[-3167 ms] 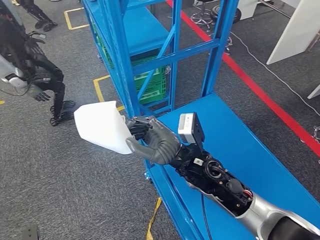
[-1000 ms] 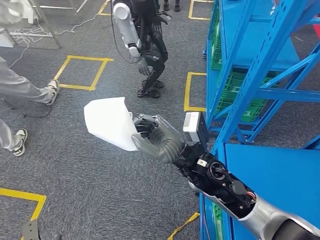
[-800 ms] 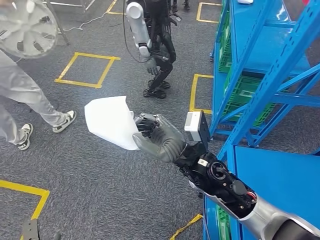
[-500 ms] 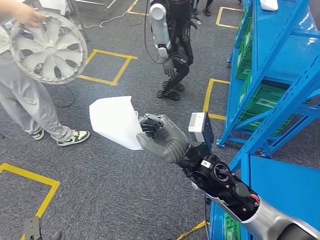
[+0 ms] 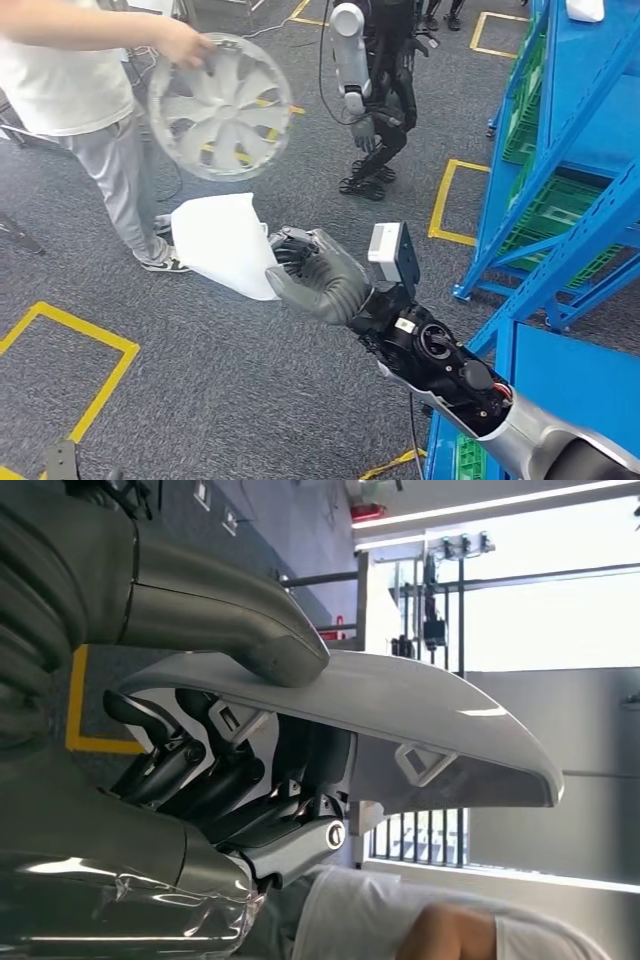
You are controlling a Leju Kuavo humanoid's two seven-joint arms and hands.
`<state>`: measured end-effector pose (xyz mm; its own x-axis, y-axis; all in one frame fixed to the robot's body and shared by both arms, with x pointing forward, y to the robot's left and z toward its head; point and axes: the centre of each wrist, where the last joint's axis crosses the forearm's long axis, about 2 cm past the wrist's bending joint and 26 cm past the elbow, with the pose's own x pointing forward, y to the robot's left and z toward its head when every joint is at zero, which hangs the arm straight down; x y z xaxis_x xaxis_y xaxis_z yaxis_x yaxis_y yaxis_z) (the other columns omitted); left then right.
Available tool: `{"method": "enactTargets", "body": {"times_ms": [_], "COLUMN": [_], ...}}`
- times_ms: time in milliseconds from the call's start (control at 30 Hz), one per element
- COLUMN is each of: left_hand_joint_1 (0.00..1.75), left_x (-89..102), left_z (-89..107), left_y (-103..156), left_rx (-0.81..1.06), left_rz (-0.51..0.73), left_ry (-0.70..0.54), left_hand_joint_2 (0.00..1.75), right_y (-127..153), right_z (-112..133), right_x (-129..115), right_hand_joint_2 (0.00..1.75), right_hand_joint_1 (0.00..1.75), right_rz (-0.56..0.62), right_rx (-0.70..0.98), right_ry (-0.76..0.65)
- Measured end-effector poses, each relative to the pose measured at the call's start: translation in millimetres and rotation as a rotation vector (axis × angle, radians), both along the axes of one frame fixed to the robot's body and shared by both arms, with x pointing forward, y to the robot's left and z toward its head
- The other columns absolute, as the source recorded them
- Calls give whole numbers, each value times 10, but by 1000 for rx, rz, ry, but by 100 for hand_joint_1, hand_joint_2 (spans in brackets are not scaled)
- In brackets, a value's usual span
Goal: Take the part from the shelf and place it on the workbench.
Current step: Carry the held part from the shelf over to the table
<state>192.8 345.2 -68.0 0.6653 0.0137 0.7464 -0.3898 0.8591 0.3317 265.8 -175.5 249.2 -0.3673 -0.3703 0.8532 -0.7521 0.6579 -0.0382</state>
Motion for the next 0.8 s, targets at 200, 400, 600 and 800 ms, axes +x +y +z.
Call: {"method": "enactTargets", "body": {"times_ms": [200,400,600,800], "left_hand_joint_1": [0,0,0,0], "left_x": [19,27,39,46], "left_z": [3,5,7,12], "left_y": [-18,-11,-28,-7], "left_rx": [-41,-69,-90,-88], "left_rz": [-16,-23,-21,-18], "left_ry": [-12,-17,-15,-16], "left_hand_joint_2": [175,175,175,175], "right_y": [-2,-10,-18,-18], "right_z": [2,-3,-8,6], "right_x": [-1,-1,7,13], "right_hand_joint_2": [175,175,175,175], "right_hand_joint_1": [175,175,175,175], "right_rz": [12,24,39,43], "right_rx": [-1,-10,-20,-21], "right_ry": [-9,-15,-18,-24]}}
